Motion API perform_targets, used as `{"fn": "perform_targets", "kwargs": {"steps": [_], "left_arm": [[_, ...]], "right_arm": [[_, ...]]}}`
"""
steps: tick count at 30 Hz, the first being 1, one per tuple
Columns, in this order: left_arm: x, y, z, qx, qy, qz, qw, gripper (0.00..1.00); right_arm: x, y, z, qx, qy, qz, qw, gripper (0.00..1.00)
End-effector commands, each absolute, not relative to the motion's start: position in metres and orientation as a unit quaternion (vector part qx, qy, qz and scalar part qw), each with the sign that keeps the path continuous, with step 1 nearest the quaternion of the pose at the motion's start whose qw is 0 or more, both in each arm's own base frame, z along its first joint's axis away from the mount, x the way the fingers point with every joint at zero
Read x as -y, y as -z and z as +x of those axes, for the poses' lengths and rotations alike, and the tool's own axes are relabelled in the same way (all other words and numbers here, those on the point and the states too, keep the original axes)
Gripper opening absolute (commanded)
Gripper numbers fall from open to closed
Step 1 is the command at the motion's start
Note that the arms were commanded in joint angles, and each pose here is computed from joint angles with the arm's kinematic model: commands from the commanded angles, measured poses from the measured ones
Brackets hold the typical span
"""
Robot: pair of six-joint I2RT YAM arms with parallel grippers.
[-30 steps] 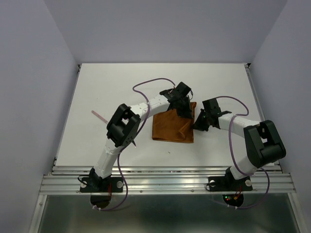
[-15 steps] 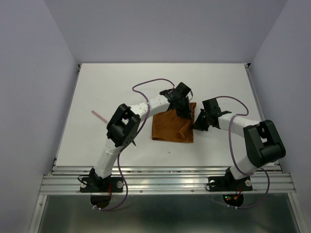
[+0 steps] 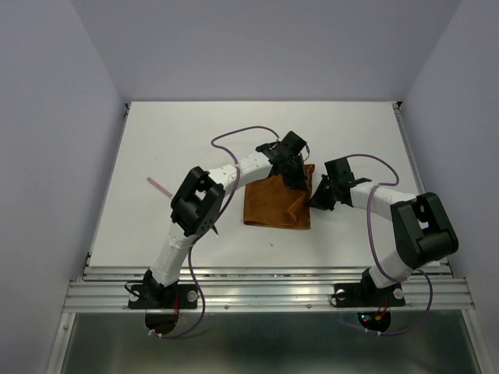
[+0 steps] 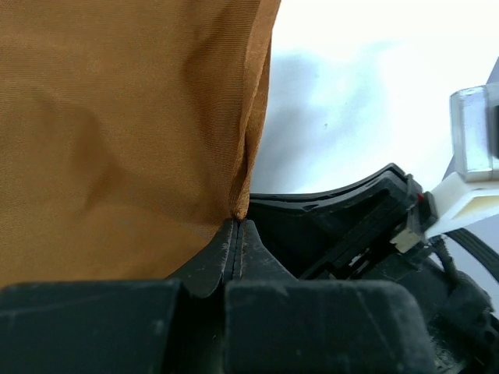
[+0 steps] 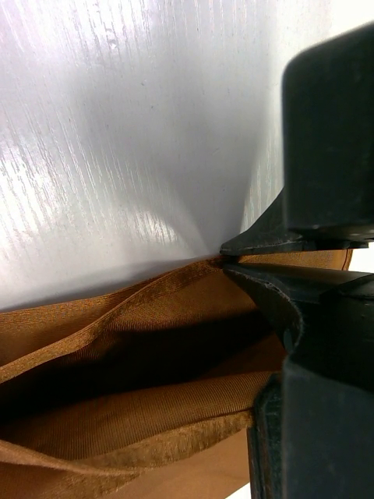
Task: Fold the napkin into a case and place the utensils inside
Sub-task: Fold the square-folded napkin at the center of the board.
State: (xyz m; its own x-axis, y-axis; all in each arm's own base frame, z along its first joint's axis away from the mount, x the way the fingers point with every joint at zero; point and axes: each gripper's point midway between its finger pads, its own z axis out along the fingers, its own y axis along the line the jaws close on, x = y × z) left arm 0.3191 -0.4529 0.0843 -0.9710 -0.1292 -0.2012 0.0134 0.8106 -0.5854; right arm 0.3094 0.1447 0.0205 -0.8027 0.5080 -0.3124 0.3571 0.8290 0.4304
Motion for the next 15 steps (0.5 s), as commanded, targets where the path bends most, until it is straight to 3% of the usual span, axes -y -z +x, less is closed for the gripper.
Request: {"fn": "perform_targets", "kwargs": {"steps": [1, 15], "left_arm": [[0.466, -0.156, 0.328, -0.918, 0.360, -0.030, 0.162, 0.00], [0.467, -0.139, 0.328, -0.923, 0.353, -0.038, 0.151, 0.00]], "right_arm": [[-0.144, -0.024, 0.311, -0.932, -0.173, 0.230, 0.220, 0.15], [-0.143, -0.026, 0.309, -0.931, -0.173, 0.231, 0.223, 0.15]]}}
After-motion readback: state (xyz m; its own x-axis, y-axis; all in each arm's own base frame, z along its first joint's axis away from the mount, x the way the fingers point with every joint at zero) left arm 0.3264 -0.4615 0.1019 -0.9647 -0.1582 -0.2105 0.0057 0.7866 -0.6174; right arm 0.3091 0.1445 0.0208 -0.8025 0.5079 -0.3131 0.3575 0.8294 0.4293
